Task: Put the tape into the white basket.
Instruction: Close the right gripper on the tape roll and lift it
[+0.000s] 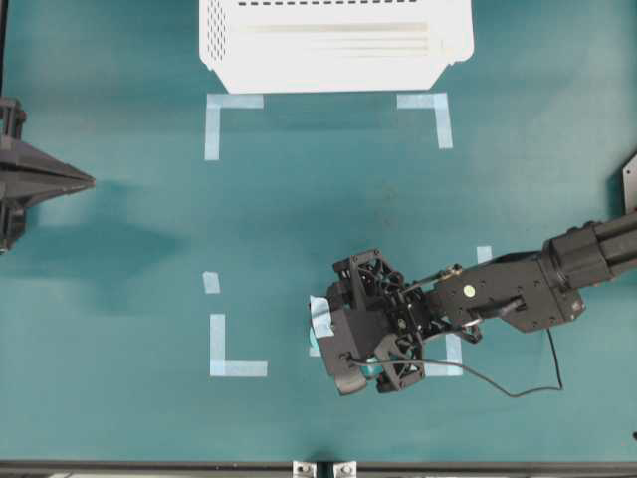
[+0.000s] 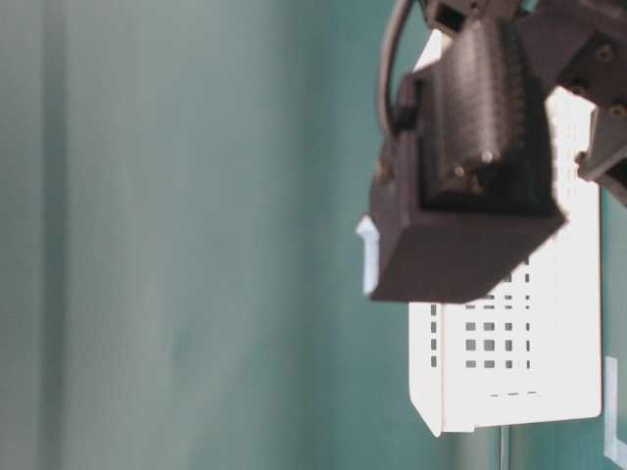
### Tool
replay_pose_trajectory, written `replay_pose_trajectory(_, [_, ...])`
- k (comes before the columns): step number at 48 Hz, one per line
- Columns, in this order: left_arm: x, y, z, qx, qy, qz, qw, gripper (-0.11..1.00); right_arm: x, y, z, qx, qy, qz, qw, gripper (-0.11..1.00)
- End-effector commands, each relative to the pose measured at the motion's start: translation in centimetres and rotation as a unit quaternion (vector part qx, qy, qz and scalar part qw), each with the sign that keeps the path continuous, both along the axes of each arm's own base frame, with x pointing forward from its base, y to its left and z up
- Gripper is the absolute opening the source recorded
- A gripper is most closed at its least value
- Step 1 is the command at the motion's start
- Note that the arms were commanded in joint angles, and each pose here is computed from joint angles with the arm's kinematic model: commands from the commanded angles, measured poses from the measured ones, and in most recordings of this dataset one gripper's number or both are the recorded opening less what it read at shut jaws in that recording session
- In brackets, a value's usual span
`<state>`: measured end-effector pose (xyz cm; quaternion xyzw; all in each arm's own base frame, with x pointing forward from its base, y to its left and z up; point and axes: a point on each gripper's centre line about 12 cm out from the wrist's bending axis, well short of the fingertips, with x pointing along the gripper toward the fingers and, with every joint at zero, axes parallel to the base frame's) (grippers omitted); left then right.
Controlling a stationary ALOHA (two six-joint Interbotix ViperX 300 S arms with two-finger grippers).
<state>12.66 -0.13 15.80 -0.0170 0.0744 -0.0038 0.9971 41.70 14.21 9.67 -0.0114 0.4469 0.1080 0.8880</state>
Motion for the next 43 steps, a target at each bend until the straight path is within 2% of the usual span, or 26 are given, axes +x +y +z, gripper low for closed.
replay_pose_trajectory(1, [0.1, 0.0, 0.4, -0.001, -0.003, -0.001, 1.0, -0.11, 0.6, 0.2, 2.6, 0.008, -0.028, 0.001, 0.9996, 0.68])
replay_pose_trajectory(27, [0.1, 0.0, 0.4, -0.001, -0.004, -0.001, 1.0, -0.11, -1.4, -0.6, 9.6, 0.005, -0.037, -0.004, 0.9993, 0.68])
replay_pose_trajectory(43, [0.1, 0.0, 0.4, -0.001, -0.004, -0.001, 1.0, -0.11, -2.7, -2.0, 13.1, -0.017, -0.051, -0.005, 0.9985, 0.68])
